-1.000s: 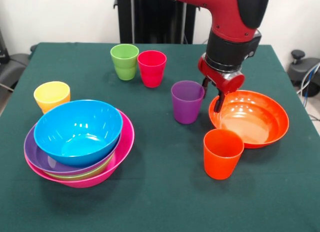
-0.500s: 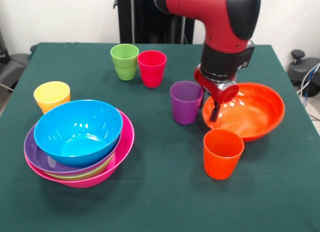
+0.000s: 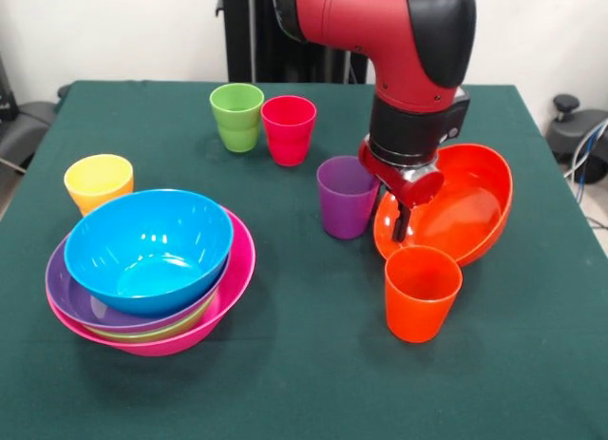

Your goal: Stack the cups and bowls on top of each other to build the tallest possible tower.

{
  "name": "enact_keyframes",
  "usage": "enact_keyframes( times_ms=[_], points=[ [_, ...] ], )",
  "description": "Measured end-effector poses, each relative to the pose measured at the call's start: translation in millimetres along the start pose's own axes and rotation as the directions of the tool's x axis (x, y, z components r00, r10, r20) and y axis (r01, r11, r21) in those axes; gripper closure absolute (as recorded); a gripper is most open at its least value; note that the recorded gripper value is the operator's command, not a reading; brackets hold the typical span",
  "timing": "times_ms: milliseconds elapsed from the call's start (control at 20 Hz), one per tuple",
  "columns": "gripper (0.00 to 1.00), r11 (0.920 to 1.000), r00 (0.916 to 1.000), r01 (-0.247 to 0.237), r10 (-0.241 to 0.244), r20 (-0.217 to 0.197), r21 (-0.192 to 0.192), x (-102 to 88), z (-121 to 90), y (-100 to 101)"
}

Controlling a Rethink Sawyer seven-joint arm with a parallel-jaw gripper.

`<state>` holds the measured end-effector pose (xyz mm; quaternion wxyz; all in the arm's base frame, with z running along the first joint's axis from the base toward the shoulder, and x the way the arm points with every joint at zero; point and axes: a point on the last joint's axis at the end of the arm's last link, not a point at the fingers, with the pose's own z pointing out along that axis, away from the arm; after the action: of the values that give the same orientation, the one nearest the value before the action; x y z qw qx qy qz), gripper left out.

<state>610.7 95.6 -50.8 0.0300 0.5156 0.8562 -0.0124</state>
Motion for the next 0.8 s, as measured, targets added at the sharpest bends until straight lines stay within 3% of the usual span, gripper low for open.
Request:
enact_keyframes(
  times_ms=[500, 800],
  points=[
    [0.0, 0.9998, 0.9998, 0.021, -0.021, 0.003, -0.002, 2.8, -0.6, 0.2],
    [0.0, 0.998, 0.9982, 0.058, -0.058, 0.016, -0.026, 13.4, -19.6, 10.5]
  ],
)
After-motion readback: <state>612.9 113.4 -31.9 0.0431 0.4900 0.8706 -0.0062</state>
